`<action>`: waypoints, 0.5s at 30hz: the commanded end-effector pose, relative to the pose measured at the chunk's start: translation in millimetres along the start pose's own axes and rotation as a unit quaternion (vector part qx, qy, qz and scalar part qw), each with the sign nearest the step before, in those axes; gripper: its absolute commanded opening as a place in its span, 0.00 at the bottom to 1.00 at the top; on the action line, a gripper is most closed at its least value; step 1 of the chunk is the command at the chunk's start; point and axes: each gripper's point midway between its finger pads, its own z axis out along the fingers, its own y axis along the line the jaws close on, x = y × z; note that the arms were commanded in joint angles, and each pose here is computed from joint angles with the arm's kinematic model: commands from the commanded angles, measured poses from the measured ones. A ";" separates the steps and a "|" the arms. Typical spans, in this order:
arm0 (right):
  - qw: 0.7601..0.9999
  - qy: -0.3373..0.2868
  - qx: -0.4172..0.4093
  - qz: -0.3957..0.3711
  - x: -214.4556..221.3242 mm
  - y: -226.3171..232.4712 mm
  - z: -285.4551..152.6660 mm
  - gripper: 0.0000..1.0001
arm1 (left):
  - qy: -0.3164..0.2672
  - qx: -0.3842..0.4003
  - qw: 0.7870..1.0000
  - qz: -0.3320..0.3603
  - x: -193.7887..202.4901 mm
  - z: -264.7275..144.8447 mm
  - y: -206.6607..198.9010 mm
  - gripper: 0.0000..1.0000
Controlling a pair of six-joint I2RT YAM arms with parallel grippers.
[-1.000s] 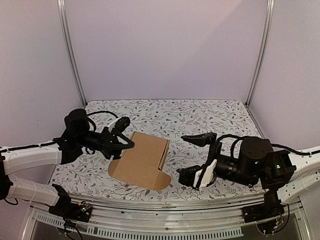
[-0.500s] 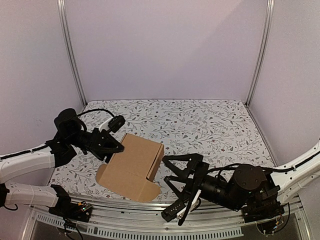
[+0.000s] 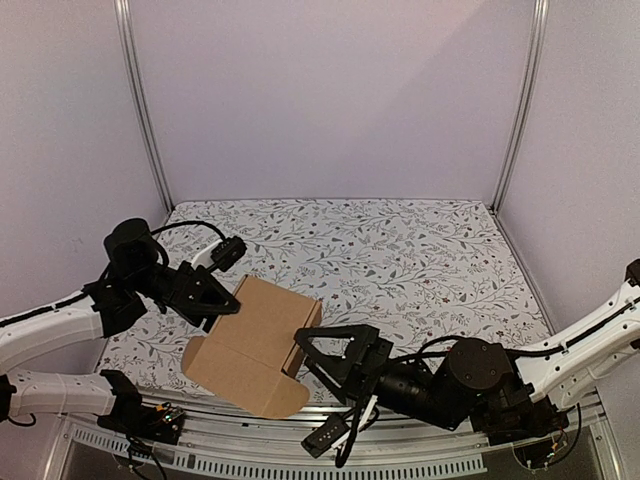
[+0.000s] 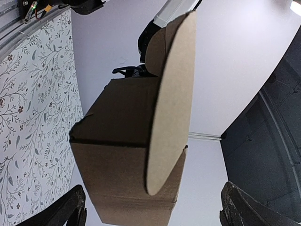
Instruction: Fold the paper box
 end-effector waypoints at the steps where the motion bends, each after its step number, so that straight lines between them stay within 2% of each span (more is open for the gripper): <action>1: 1.000 0.003 0.030 0.007 4.7 -18.5 9.0 0.99 | 0.012 -0.001 1.000 0.005 6.4 -0.7 -2.3 0.47; 10: 0.999 -0.006 0.030 0.009 -4.2 -16.9 21.3 0.99 | 0.018 -0.002 1.000 0.006 11.0 -0.8 -1.4 0.47; 15: 1.000 -0.007 0.028 0.007 -6.3 -15.9 24.9 0.87 | 0.021 -0.004 1.000 0.003 12.9 -0.5 1.4 0.46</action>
